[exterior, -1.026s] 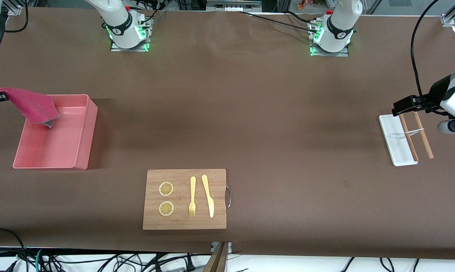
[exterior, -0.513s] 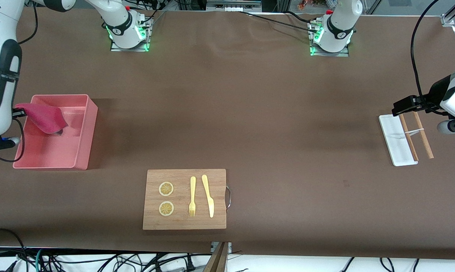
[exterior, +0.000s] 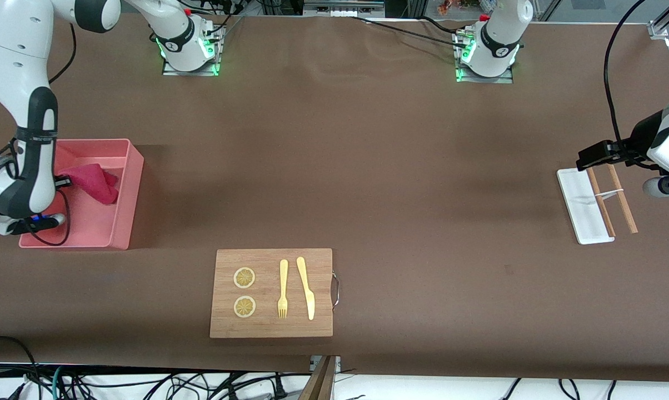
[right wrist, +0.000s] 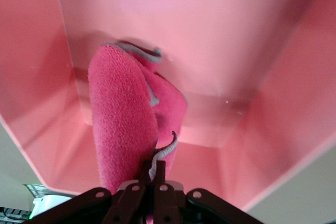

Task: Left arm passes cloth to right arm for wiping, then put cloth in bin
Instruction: 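Lower the cloth into the pink bin and open the right gripper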

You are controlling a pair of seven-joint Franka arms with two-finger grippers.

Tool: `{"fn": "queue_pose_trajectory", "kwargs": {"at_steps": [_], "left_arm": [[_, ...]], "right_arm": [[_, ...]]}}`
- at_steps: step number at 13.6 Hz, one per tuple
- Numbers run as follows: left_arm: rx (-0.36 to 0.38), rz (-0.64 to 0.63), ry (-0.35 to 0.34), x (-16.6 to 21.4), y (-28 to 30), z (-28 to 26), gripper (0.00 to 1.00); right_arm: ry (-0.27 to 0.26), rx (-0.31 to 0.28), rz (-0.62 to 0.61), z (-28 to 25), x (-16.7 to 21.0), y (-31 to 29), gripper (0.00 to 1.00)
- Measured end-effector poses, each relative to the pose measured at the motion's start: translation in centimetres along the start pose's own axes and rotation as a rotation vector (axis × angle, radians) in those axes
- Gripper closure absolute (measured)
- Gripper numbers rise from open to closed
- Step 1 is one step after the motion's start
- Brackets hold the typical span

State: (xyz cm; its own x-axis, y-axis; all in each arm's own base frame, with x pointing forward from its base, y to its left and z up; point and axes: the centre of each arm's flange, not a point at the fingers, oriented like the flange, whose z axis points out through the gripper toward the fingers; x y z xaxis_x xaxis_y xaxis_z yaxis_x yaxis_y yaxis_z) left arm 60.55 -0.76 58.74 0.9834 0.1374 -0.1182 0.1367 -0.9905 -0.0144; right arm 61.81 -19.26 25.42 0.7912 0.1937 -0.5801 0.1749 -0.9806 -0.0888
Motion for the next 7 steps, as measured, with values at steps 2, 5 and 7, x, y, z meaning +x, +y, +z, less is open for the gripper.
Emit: {"fn": "queue_pose_trajectory", "kwargs": {"at_steps": [2, 5, 7], "left_arm": [[0.0, 0.0, 0.0, 0.0, 0.0, 0.0, 0.0], [0.0, 0.0, 0.0, 0.0, 0.0, 0.0, 0.0], [0.0, 0.0, 0.0, 0.0, 0.0, 0.0, 0.0]], "right_arm": [[0.003, 0.021, -0.001, 1.2, 0.9, -0.2, 0.98], [0.007, 0.036, 0.002, 2.4, 1.6, -0.1, 0.98], [0.014, 0.058, 0.002, 3.0, 2.2, -0.3, 0.84]]}}
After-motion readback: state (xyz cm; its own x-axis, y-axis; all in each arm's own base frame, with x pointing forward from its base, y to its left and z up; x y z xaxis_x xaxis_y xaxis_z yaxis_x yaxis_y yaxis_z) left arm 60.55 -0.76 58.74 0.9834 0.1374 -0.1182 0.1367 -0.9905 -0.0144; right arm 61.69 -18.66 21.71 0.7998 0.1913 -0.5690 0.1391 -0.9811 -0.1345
